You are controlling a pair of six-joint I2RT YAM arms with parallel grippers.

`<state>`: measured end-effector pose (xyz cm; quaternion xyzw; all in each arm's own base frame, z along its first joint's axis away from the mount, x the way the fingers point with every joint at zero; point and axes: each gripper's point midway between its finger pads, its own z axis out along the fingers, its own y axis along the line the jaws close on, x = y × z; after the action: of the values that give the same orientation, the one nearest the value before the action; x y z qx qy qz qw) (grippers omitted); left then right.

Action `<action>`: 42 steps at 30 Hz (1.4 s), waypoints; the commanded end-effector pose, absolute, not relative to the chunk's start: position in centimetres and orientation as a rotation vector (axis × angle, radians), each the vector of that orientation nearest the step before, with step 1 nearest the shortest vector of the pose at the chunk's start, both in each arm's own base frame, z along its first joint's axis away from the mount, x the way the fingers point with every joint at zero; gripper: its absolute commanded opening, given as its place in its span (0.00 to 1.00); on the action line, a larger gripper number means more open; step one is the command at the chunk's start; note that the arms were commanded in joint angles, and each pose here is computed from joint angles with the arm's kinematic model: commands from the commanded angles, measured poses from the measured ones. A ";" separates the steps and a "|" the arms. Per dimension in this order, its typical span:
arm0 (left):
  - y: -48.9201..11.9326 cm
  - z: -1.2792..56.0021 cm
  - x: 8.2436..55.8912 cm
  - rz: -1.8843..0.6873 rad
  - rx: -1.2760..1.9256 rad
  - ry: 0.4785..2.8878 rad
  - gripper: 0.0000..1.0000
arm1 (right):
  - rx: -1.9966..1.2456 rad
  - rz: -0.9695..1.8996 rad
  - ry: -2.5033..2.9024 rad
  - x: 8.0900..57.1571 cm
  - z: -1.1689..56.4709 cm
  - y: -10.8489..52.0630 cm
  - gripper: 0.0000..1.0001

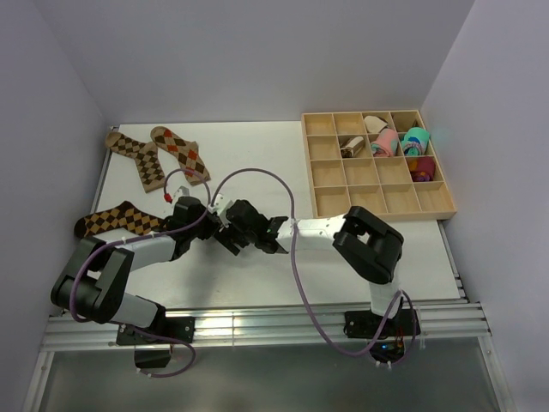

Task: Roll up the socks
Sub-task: Pick up the sock at the center of the board.

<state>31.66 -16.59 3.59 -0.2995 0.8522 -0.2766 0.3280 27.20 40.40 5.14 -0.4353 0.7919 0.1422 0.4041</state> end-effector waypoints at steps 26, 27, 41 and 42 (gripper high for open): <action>-15.7 1.1 29.2 -0.602 -0.767 2.377 0.22 | -1.039 0.312 2.060 27.4 -0.1 39.3 0.00; -15.6 1.4 29.4 -0.595 -0.776 2.366 0.27 | -1.028 0.301 2.070 27.4 -0.2 38.8 0.00; -8.5 14.6 34.0 -0.474 -0.844 2.070 0.96 | -0.731 0.248 2.115 29.0 5.9 32.5 0.00; -7.9 16.1 34.2 -0.462 -0.846 2.034 0.98 | -0.695 0.255 2.103 29.5 7.4 32.0 0.00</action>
<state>33.95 -10.11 12.44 -0.3424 0.8279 -0.2112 0.3907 28.63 33.51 3.76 -0.3244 0.8441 0.1051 0.4138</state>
